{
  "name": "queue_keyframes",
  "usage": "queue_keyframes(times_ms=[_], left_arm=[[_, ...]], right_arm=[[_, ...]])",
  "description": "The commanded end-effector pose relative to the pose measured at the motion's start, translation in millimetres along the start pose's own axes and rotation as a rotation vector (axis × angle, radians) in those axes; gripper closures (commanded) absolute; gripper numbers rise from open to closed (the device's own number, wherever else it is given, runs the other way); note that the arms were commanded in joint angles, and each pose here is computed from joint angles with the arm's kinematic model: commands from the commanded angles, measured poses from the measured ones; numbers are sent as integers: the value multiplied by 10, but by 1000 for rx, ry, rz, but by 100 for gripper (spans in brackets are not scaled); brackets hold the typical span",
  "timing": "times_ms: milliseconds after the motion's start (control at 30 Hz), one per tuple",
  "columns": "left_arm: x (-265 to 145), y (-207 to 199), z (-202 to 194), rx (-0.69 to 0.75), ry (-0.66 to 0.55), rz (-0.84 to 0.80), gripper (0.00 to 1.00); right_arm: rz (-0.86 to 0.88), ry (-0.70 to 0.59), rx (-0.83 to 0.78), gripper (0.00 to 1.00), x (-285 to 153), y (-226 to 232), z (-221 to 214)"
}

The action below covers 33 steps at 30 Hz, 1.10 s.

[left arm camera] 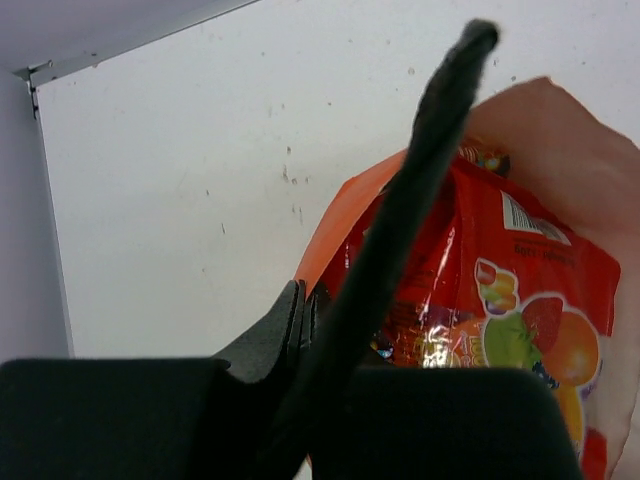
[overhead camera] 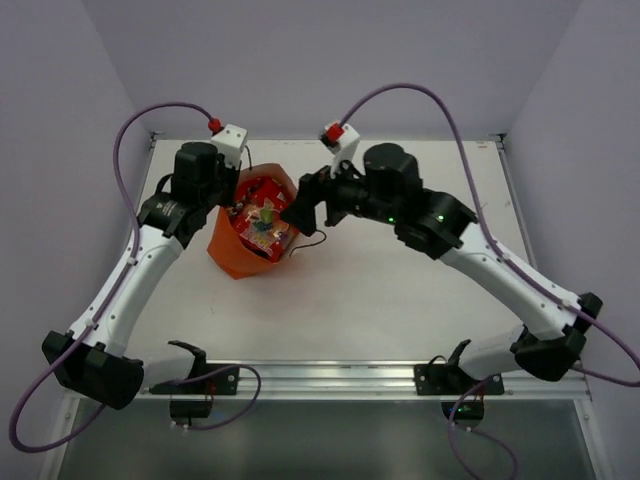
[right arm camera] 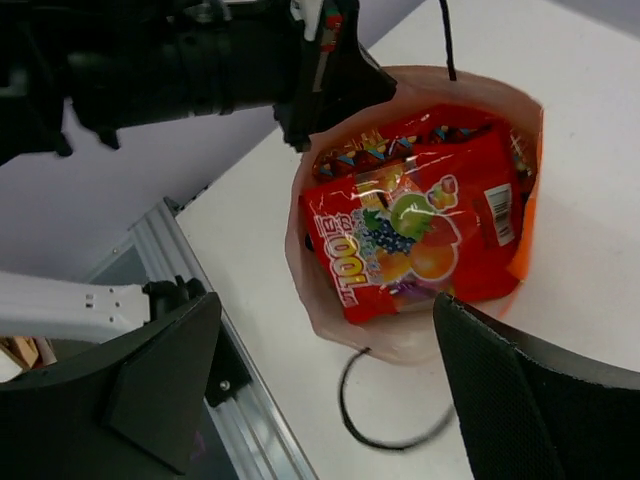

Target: Take the snacks out of the paper bag

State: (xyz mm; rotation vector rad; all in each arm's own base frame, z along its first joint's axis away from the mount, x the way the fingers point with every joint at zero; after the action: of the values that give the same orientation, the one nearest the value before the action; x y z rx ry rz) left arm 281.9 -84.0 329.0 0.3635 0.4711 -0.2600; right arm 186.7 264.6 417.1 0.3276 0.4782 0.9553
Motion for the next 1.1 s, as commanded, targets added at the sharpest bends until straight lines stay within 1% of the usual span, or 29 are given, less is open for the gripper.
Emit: queue_keyframes(times_ms=[0,33,67,133,167,267,300,400,533,667,833,867,933,967,1000,1033,1067], left_arm=[[-280,104,231,-67,-198,61,100],[-308,81,172,-88,-188,58,100],[-324,60,146,-102,-187,41,100],[-367,27,96,-123,-186,23,100],[-414,11,63,-132,-196,11,100],[-514,-55,37,-157,-227,-51,100],[-513,-94,4,-161,-225,-83,100],[-540,-129,-59,-178,-222,-97,100],[-514,-177,-109,-202,-207,-113,100],[-474,-234,-111,-219,-194,-131,100],[-474,-260,-78,-243,-203,-126,100],[-470,-265,-78,-243,-202,-128,100],[-457,-272,-76,-244,-200,-127,100],[-456,-268,-74,-243,-201,-120,100],[-446,-270,-77,-241,-198,-120,100],[-445,-264,-78,-240,-197,-117,100],[-441,-266,-79,-238,-196,-116,100]], right_arm=[[-45,-57,137,11,387,172,45],[-39,-52,152,11,483,249,-2],[-89,-53,189,10,652,229,-65],[-148,-62,222,10,799,234,-147],[-206,-63,277,10,935,180,-206],[-283,-51,367,9,1075,101,-322],[-292,-44,372,8,1135,85,-371],[-375,-43,419,5,1245,20,-460],[-464,-20,504,5,1361,-8,-598],[-533,-13,533,4,1484,-5,-695],[-620,59,533,7,1612,-99,-902],[-633,73,532,14,1647,-131,-964],[-641,107,533,24,1676,-173,-1079],[-637,125,537,34,1687,-179,-1122],[-637,132,538,40,1688,-185,-1142],[-641,140,536,49,1688,-196,-1167],[-634,140,532,70,1671,-189,-1158]])
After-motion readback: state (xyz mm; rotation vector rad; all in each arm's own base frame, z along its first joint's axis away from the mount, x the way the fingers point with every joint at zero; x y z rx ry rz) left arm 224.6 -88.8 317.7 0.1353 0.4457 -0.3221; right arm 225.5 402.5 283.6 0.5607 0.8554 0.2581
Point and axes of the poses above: each gripper's point midway between its finger pads, its own x axis out along the fingers, its own y axis along the line the jaws close on, z = x × y, the point moved 9 cm from there along -x, back along the fingers, and after that the axes turned 9 degrees about x, right-handed, at the moved point
